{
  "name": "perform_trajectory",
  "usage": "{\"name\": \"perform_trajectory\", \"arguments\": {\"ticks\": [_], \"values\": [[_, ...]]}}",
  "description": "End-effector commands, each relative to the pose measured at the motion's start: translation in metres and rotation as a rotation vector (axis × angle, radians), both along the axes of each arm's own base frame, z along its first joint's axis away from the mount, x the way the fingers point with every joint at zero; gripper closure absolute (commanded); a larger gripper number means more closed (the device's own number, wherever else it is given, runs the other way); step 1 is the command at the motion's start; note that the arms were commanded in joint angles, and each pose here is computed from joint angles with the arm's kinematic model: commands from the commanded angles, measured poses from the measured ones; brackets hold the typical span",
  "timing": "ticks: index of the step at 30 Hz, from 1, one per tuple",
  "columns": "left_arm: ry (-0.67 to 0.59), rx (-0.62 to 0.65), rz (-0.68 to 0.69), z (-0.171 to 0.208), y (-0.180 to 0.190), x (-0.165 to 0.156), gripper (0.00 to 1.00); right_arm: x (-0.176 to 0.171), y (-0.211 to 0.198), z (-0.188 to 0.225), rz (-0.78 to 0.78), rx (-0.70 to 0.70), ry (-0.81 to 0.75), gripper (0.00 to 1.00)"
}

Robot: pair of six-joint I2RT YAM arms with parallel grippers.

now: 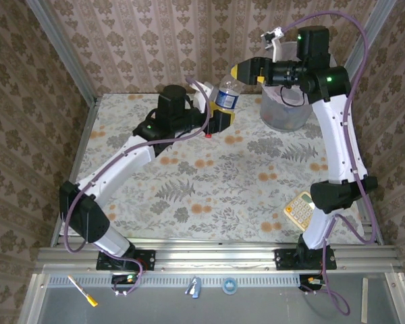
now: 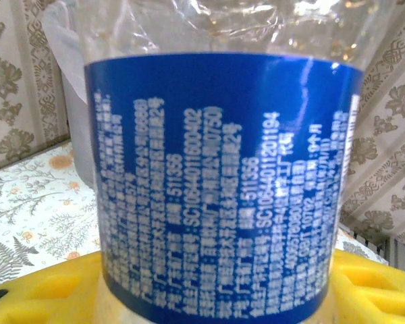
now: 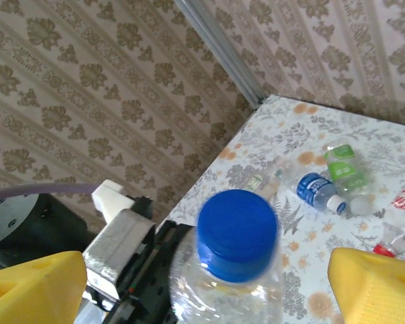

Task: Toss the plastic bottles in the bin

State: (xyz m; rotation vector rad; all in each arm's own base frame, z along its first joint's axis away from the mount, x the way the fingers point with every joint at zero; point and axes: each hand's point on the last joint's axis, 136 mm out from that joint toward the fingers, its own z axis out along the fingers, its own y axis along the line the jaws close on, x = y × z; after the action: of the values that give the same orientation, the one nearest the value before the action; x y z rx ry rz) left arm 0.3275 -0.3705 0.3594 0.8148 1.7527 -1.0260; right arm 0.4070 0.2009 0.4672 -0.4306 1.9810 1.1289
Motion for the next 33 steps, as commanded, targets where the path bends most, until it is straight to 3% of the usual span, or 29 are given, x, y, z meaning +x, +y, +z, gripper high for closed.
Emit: {"name": "perform_trajectory", "arguments": {"ticks": [1,9,18,25,28,30,33], "values": [[-0.051,-0.028,-0.055,0.020,-0.010,-0.008,0.63,-0.010,0.005,0.003,0.039,0.033,0.022,0.09],[-0.057,-0.029,-0.086,0.020,-0.019,-0.016,0.64,-0.008,0.005,-0.001,0.035,0.031,0.032,0.23],[-0.039,-0.013,-0.093,0.011,-0.020,-0.017,0.65,-0.005,0.005,-0.002,0.031,0.037,0.046,0.59],[-0.036,-0.003,-0.117,0.006,-0.024,-0.021,0.63,-0.003,0.005,-0.001,0.024,0.026,0.045,0.81],[-0.025,-0.012,-0.126,0.002,-0.025,-0.022,0.54,-0.001,0.004,0.002,0.016,0.020,0.028,0.89],[-0.019,-0.011,-0.110,0.001,-0.023,-0.020,0.28,0.000,0.001,0.004,0.000,0.009,0.012,0.93],[-0.008,-0.032,-0.067,0.003,-0.017,-0.013,0.01,0.001,-0.004,0.009,-0.036,-0.014,-0.017,0.97]]}}
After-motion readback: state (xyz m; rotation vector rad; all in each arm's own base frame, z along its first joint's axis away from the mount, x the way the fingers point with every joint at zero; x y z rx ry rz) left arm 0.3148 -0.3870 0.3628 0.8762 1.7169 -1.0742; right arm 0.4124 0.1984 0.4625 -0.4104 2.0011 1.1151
